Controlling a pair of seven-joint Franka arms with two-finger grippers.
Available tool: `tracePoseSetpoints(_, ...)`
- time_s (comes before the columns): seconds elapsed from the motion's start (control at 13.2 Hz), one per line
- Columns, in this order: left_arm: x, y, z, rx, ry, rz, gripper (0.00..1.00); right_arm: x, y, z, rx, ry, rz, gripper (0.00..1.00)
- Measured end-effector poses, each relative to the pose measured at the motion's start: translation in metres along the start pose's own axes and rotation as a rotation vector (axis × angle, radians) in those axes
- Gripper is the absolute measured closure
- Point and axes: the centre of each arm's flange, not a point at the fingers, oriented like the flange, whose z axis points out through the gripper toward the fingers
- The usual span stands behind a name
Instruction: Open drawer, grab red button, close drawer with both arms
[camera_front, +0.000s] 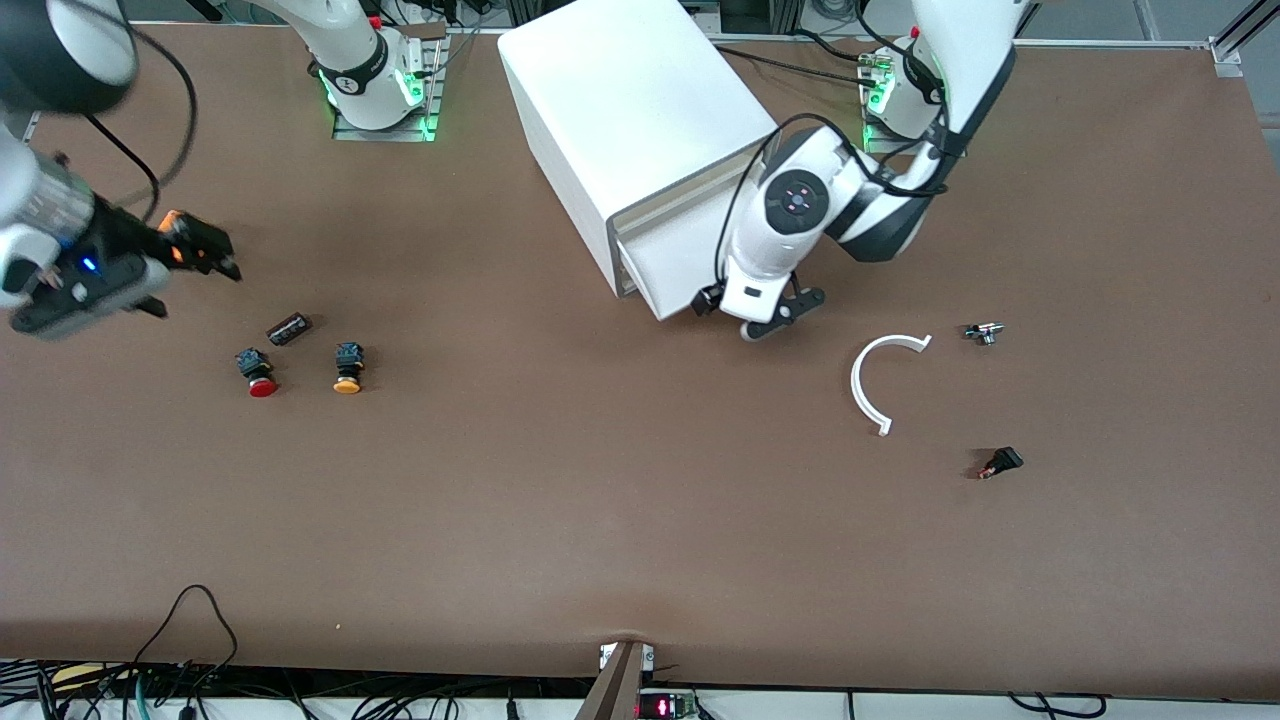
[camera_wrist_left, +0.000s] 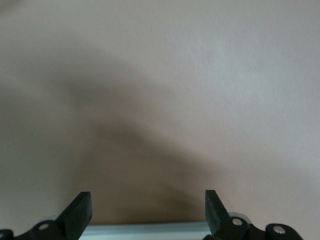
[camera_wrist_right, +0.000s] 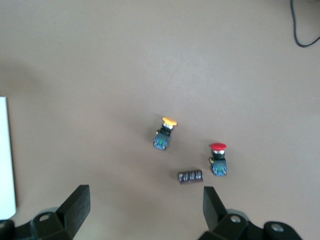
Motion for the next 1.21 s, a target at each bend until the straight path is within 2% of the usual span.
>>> tracePoseSetpoints(0.38, -0.067, 0.019, 0.012, 0.020, -0.001, 0.002, 0.00, -0.009, -0.011, -0.021, -0.004, 0.002, -0.022, 0.00)
tracePoseSetpoints(0.6, -0.093, 0.024, 0.017, 0.029, -0.001, 0.009, 0.00, -0.013, -0.007, -0.031, -0.012, 0.000, -0.015, 0.00)
tracePoseSetpoints(0.98, -0.094, 0.025, 0.017, 0.027, 0.000, 0.007, 0.00, -0.024, 0.014, -0.032, -0.025, -0.007, 0.011, 0.00)
tracePoseSetpoints(1.21, -0.088, 0.025, 0.016, 0.026, 0.005, 0.006, 0.00, -0.018, 0.003, -0.032, -0.026, -0.007, 0.008, 0.00)
